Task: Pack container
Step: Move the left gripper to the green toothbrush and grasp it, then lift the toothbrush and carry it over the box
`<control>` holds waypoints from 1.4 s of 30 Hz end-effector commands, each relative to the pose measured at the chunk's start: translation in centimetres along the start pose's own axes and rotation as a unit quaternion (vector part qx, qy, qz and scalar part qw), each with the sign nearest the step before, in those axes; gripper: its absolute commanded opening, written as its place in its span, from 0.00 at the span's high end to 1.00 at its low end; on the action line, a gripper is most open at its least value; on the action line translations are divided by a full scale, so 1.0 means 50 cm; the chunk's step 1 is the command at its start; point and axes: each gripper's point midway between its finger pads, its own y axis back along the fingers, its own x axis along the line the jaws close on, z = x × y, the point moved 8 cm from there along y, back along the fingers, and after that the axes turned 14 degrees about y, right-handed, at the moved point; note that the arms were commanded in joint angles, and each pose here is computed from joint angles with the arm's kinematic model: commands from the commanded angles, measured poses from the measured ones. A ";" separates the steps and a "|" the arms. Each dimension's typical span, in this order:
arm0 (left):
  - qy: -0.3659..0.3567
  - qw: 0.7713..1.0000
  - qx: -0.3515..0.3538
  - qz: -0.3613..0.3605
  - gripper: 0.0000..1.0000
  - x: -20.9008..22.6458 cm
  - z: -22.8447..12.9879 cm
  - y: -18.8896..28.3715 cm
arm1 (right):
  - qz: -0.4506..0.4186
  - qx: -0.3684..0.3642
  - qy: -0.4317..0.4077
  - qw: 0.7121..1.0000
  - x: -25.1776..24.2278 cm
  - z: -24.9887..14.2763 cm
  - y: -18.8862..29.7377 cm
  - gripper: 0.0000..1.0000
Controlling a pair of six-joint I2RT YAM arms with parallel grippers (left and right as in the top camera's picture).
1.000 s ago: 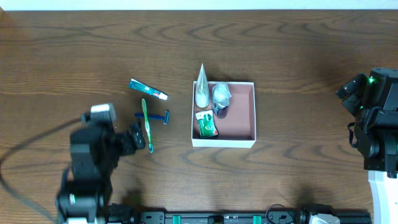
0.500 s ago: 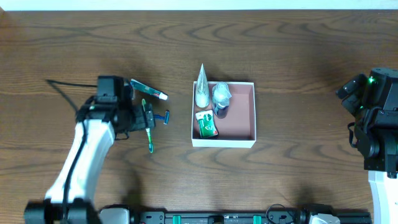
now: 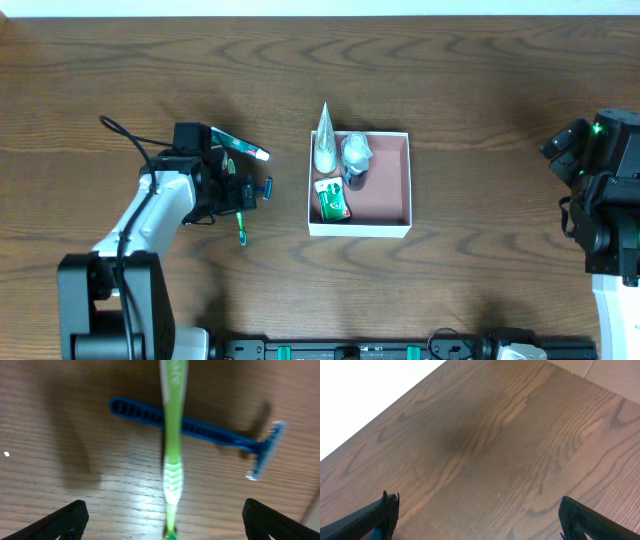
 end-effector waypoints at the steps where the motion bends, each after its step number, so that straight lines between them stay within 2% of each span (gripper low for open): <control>1: 0.007 0.999 0.008 0.036 0.05 0.019 -0.004 -0.024 | -0.011 -0.007 0.002 1.000 -0.008 0.006 0.003 0.01; 4: 0.007 0.999 0.007 0.035 0.18 0.018 0.001 -0.036 | -0.011 -0.007 0.002 1.000 -0.008 0.006 0.003 0.01; 14: 0.008 0.999 0.018 0.040 0.47 0.020 0.010 -0.081 | -0.011 -0.007 0.002 1.000 -0.008 0.006 0.003 0.01; 23: 0.010 0.998 0.032 0.046 0.93 0.025 0.007 -0.101 | -0.011 -0.007 0.002 1.000 -0.008 0.006 0.003 0.01; 32: 0.012 0.998 0.041 0.045 0.94 0.021 0.003 -0.077 | -0.011 -0.007 0.002 1.000 -0.008 0.006 0.003 0.01; 36: 0.010 0.999 0.028 0.038 0.94 0.007 0.012 -0.015 | -0.011 -0.007 0.002 1.000 -0.008 0.006 0.003 0.01; 42: -0.004 0.999 -0.032 -0.005 0.94 -0.028 0.012 0.139 | -0.011 -0.007 0.002 1.000 -0.008 0.006 0.003 0.01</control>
